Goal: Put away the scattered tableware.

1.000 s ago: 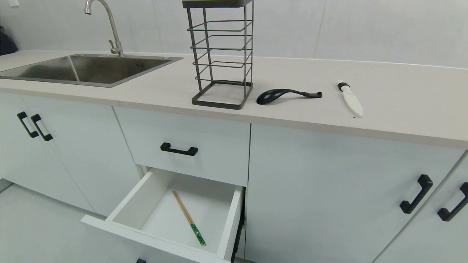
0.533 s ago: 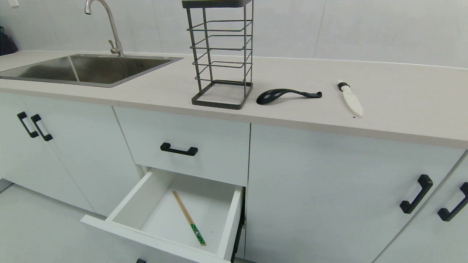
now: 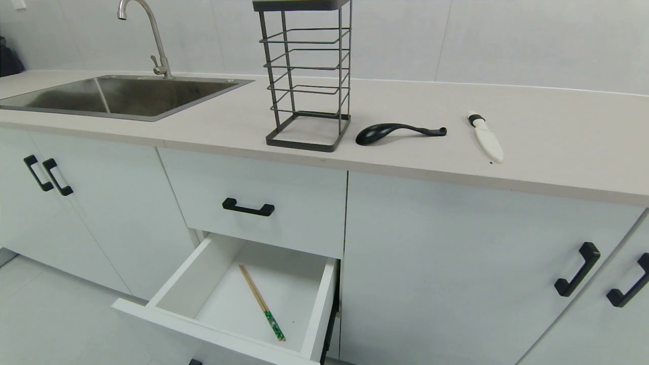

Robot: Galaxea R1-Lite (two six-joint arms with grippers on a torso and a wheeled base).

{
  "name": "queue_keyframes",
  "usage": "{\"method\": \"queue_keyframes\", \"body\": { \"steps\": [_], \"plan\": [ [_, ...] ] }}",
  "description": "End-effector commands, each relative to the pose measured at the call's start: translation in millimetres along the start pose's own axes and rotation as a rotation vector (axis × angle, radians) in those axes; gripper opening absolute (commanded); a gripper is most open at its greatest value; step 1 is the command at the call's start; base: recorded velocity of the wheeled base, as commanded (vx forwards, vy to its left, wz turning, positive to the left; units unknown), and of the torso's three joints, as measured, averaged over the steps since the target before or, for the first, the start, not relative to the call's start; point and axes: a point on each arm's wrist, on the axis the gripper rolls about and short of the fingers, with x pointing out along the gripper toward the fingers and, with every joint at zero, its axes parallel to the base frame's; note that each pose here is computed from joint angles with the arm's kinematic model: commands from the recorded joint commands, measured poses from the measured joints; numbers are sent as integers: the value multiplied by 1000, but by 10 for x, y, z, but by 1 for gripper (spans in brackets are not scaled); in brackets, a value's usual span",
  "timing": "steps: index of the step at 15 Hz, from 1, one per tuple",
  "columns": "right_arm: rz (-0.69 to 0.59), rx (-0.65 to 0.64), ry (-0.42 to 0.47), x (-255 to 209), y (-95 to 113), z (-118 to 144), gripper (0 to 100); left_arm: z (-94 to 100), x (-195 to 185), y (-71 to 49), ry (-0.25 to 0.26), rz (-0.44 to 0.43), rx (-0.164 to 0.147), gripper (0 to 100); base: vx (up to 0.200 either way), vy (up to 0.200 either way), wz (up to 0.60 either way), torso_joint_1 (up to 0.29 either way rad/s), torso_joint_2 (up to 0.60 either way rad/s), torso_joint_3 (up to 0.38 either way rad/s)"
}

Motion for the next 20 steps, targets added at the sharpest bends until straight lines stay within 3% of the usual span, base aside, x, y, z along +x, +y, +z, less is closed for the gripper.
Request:
{"method": "queue_keyframes", "body": {
  "steps": [1, 3, 4, 5, 8, 9, 10, 11, 12, 13, 17, 20],
  "plan": [
    [1, 0, 2, 2, 0, 4, 100, 1, 1, -1, 1, -3, 5, 100, 0, 0, 0, 0, 0, 0],
    [0, 0, 4, 3, 0, 0, 100, 4, 1, -4, -3, -13, 25, 100, 0, 0, 0, 0, 0, 0],
    [0, 2, 4, 3, 0, 0, 100, 7, 1, -7, -6, -30, 56, 100, 0, 0, 0, 0, 0, 0],
    [1, 2, 4, 3, 0, 0, 100, 7, 1, -7, -6, -29, 59, 100, 0, 0, 0, 0, 0, 0],
    [1, 2, 4, 3, 0, 0, 100, 3, 1, -5, -1, -19, 30, 100, 0, 0, 0, 0, 0, 0],
    [0, 2, 2, 2, 0, 4, 100, 6, 1, -6, -4, -24, 44, 100, 0, 0, 0, 0, 0, 0],
    [0, 0, 4, 3, 0, 0, 100, 18, 1, -11, -18, -43, 100, 100, 0, 0, 0, 0, 0, 0],
    [0, 2, 4, 3, 0, 0, 100, 139, -26, -17, -88, -59, 126, 100, 0, 0, 0, 0, 0, 0],
    [1, 0, 4, 3, 0, 0, 100, 581, -171, -49, -278, -116, 129, 100, 0, 0, 0, 0, 0, 0],
    [0, 0, 2, 2, 0, 4, 100, 728, -200, -64, -290, -156, 111, 100, 0, 0, 0, 0, 0, 0],
    [1, 2, 2, 2, 0, 4, 100, 640, -147, -60, -66, -178, 0, 100, 0, 0, 0, 0, 0, 0],
    [0, 2, 4, 3, 0, 0, 100, 751, 54, -45, 90, -187, -32, 100, 0, 0, 0, 0, 0, 0]
  ]
}}
